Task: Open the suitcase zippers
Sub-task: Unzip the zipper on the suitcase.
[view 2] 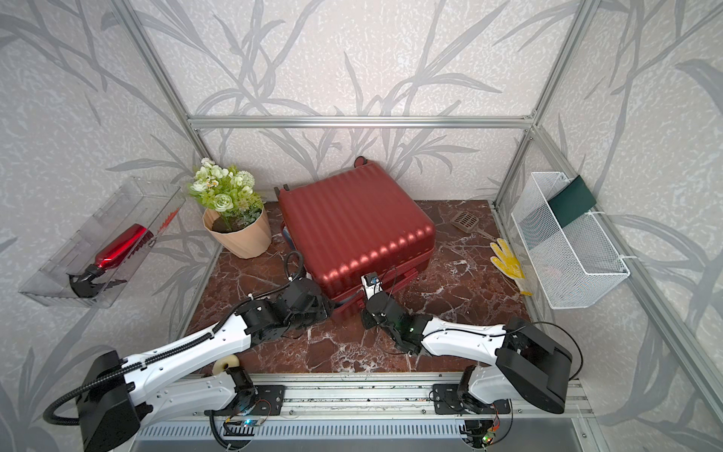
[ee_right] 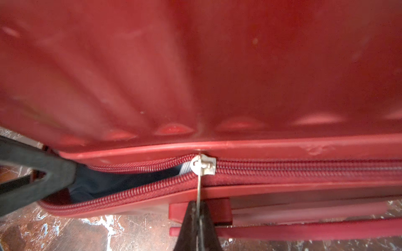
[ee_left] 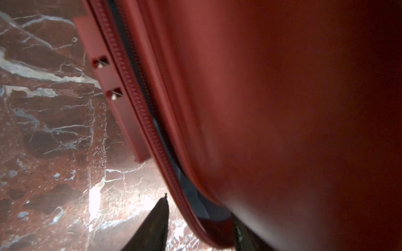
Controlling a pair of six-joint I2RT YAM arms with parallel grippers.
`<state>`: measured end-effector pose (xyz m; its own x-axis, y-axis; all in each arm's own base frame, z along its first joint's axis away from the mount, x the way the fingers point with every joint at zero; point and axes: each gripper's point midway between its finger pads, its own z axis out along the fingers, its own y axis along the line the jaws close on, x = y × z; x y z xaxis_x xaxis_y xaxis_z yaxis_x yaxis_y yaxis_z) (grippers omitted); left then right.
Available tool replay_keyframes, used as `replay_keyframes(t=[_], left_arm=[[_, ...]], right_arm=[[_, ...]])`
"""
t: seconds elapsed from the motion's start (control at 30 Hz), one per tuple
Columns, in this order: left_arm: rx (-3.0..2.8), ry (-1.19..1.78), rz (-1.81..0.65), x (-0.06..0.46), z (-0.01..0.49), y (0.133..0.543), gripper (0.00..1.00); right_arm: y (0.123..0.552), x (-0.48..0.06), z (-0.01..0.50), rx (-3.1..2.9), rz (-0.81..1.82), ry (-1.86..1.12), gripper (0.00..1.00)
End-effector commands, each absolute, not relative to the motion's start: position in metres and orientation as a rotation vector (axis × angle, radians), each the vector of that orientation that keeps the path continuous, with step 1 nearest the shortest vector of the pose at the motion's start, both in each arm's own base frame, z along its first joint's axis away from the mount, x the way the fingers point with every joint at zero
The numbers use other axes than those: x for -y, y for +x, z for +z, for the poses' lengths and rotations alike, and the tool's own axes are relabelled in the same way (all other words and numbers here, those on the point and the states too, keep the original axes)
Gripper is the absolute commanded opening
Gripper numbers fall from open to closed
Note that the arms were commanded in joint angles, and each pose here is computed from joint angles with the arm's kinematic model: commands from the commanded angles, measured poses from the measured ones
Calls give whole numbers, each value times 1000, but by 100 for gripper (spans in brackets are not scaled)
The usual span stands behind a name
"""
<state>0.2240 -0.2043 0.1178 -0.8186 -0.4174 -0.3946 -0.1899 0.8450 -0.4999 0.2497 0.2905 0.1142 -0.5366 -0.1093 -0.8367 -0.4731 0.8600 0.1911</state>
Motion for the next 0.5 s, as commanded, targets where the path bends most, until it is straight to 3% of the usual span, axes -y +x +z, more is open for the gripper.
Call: replay_keyframes(t=[0.0, 0.2, 0.27, 0.33, 0.47], left_arm=[[-2437, -598, -478, 175, 99, 229, 45], [-2373, -645, -461, 162, 98, 232, 42], [-2397, -649, -413, 157, 91, 231, 27], [-2433, -664, -354, 149, 81, 227, 2], [-2438, -687, -215, 119, 79, 222, 0]], right_arm=[[264, -288, 124, -2073, 504, -346, 0], [262, -286, 121, -2076, 506, -357, 0], [263, -285, 121, -2073, 490, -358, 0], [265, -278, 122, -2066, 446, -348, 0], [273, -247, 132, -2038, 231, -332, 0]])
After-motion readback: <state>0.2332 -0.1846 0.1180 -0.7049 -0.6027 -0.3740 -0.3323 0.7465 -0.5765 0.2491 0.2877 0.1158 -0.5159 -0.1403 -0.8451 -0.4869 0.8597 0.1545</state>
